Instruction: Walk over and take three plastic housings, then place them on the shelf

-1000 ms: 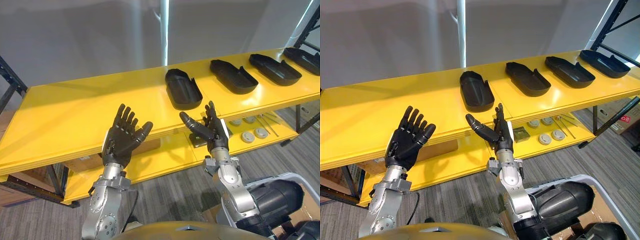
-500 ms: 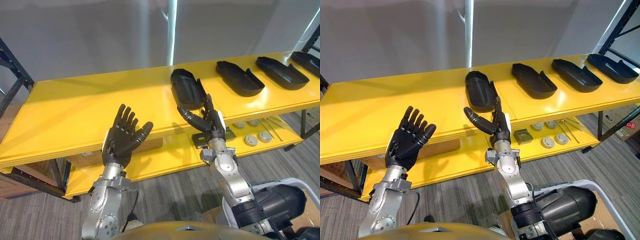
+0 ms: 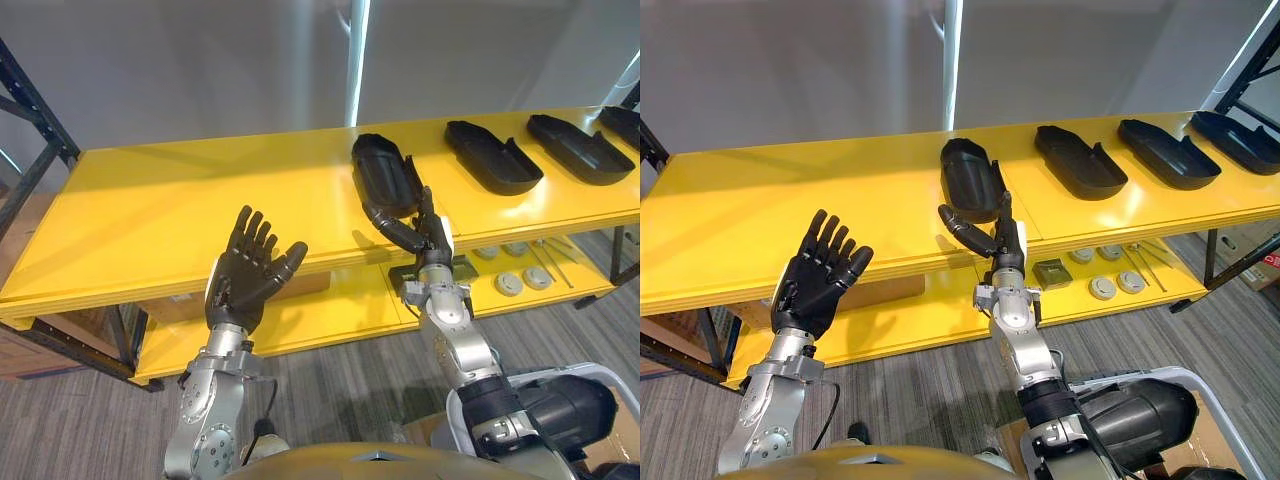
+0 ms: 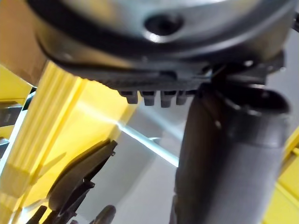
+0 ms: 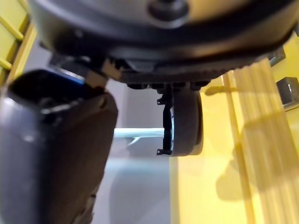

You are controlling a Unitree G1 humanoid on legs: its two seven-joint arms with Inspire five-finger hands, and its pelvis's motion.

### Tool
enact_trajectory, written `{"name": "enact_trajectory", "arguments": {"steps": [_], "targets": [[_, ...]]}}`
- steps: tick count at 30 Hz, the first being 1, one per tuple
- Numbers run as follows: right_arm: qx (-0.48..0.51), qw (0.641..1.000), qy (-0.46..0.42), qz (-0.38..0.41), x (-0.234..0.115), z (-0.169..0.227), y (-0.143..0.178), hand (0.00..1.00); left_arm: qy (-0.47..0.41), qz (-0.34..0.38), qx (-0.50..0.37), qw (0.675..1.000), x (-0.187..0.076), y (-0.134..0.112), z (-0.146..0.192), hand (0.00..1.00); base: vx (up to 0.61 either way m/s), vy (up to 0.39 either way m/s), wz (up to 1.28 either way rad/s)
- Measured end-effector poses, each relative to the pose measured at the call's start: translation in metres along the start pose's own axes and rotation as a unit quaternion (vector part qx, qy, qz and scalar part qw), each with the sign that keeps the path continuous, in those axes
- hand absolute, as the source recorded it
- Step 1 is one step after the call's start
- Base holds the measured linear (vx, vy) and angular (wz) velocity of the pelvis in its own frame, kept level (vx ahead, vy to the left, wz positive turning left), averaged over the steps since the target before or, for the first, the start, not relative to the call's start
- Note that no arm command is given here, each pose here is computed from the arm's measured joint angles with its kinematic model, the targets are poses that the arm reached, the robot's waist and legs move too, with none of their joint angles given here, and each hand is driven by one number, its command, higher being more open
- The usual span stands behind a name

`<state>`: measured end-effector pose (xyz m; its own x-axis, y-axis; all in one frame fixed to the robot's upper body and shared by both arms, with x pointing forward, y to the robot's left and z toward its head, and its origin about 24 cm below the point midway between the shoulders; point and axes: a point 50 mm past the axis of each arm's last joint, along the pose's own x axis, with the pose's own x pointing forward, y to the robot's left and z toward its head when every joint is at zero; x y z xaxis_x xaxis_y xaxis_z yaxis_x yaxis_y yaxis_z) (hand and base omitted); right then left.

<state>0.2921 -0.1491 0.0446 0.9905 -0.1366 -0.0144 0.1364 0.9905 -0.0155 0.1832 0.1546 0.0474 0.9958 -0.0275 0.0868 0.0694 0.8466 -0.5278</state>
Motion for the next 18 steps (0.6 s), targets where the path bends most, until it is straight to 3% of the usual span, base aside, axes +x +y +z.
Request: {"name": "enact_trajectory", "arguments": {"steps": [18], "targets": [[-0.007,1.000,-0.002,-0.018,0.025,0.009,-0.004,1.00,-0.008,0.001,-0.001,1.000,0.002,0.000,0.002,1.00,0.01,0.003,0.02]]}}
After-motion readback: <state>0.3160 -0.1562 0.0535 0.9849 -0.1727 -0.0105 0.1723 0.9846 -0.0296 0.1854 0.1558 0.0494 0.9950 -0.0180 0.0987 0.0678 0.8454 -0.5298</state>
